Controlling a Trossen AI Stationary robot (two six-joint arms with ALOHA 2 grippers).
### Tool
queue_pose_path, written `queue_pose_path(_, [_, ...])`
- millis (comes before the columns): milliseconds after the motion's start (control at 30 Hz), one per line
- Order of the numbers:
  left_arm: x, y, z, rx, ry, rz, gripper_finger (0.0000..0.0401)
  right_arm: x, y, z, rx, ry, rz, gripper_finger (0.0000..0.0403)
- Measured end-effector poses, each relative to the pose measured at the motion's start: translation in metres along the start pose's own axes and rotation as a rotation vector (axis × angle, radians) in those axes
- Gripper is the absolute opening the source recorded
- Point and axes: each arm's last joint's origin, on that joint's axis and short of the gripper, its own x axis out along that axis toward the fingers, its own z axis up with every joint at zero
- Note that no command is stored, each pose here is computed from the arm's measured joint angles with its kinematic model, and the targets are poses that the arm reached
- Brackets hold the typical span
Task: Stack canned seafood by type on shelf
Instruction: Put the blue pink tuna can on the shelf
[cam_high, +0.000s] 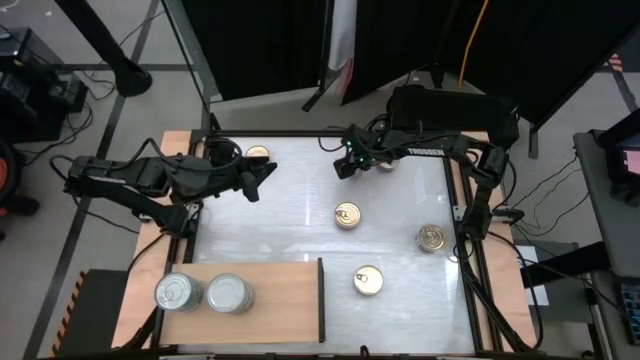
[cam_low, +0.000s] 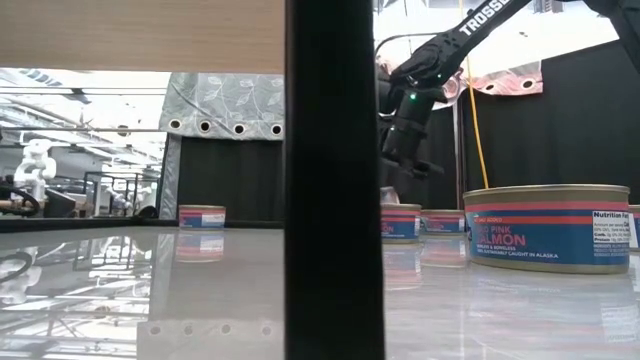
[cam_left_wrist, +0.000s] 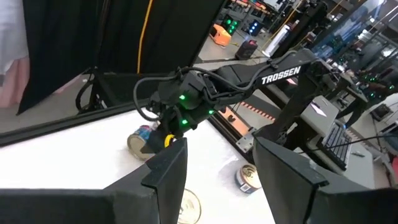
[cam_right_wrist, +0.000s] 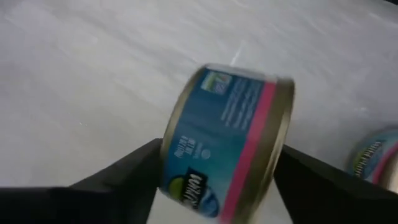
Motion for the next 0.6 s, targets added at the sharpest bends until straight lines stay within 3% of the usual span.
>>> queue_pose_path(300, [0.000, 0.001, -0.001, 0.017, 0.007, 0.007, 0.0189, -0.006, -0.005, -0.006, -0.173, 0.060, -0.035, 0.0167])
queue_pose_path(433, [0.000, 0.001, -0.001, 0.013, 0.007, 0.007, 0.0189, -0.025, -0.007, -0.009, -0.246, 0.105, 0.001, 0.0163])
queue_pose_path(600, [0.000, 0.001, -0.001, 0.013, 0.007, 0.007, 0.0189, -0.076, -0.003, -0.013, -0.328, 0.087, 0.184, 0.0183])
